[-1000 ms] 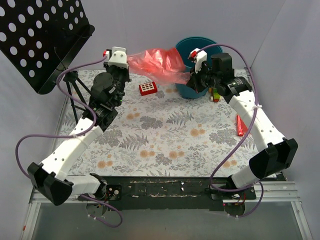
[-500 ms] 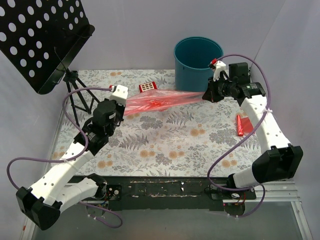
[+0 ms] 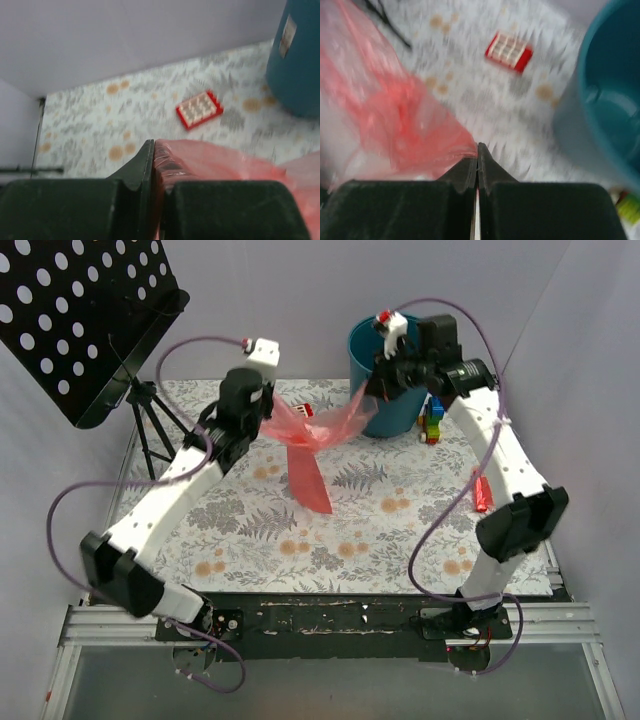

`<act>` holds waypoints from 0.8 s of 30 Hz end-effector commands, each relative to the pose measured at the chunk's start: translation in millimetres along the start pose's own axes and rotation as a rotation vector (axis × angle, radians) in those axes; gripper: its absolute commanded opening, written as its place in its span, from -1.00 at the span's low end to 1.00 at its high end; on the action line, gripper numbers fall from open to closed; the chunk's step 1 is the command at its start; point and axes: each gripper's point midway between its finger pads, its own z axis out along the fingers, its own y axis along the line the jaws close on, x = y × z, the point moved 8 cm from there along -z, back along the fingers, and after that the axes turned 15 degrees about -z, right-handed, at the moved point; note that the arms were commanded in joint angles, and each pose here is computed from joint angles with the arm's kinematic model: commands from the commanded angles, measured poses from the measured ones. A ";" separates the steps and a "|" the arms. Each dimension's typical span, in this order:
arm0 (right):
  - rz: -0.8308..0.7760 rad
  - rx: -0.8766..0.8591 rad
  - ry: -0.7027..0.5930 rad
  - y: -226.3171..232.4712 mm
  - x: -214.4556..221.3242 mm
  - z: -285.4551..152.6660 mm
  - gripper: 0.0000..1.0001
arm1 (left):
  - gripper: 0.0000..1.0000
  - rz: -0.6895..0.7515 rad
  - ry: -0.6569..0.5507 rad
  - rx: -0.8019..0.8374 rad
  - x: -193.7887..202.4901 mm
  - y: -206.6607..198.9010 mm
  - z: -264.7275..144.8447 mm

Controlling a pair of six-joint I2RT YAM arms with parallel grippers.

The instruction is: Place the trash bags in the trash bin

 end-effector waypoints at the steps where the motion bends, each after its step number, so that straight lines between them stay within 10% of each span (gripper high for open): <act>1: -0.169 0.224 -0.238 -61.2 -90.6 36.0 -0.97 | -1.00 -0.024 0.003 -0.049 -65.1 -19.6 70.9; 3: -0.246 0.401 -0.411 -89.5 -140.4 23.1 -0.97 | -1.00 -0.071 0.026 -0.081 -96.0 -21.9 115.8; 7: -0.363 0.861 -0.976 -88.4 -224.3 -91.1 -0.97 | -1.00 -0.218 -0.822 -0.170 -274.7 8.6 45.7; 9: -0.398 0.957 -1.212 -65.4 -258.1 -152.9 -0.97 | -1.00 -0.171 -1.219 -0.065 -303.3 14.6 -14.7; 12: -0.499 0.923 -1.551 -1.4 -292.1 -223.5 -0.97 | -1.00 -0.048 -1.479 0.119 -342.2 0.2 -81.2; 14: -0.812 1.141 -1.513 28.6 -286.1 -252.6 -0.97 | -1.00 -0.025 -1.648 0.145 -358.9 -7.4 -113.7; 17: -0.781 1.229 -1.416 30.9 -277.6 -242.1 -0.97 | -1.00 0.124 -1.757 0.104 -347.8 -19.8 -122.0; 20: -0.825 1.178 -0.924 -6.8 -200.8 -138.7 -0.97 | -1.00 0.149 -1.478 0.105 -261.4 -36.8 -52.4; 21: -0.881 1.050 -0.662 -15.7 -142.6 -83.4 -0.97 | -1.00 0.309 -1.128 0.218 -165.7 -56.4 5.3; 24: -1.015 -0.154 0.002 83.1 66.7 -2.5 -0.97 | -1.00 1.249 -0.220 1.074 114.4 -37.9 -32.6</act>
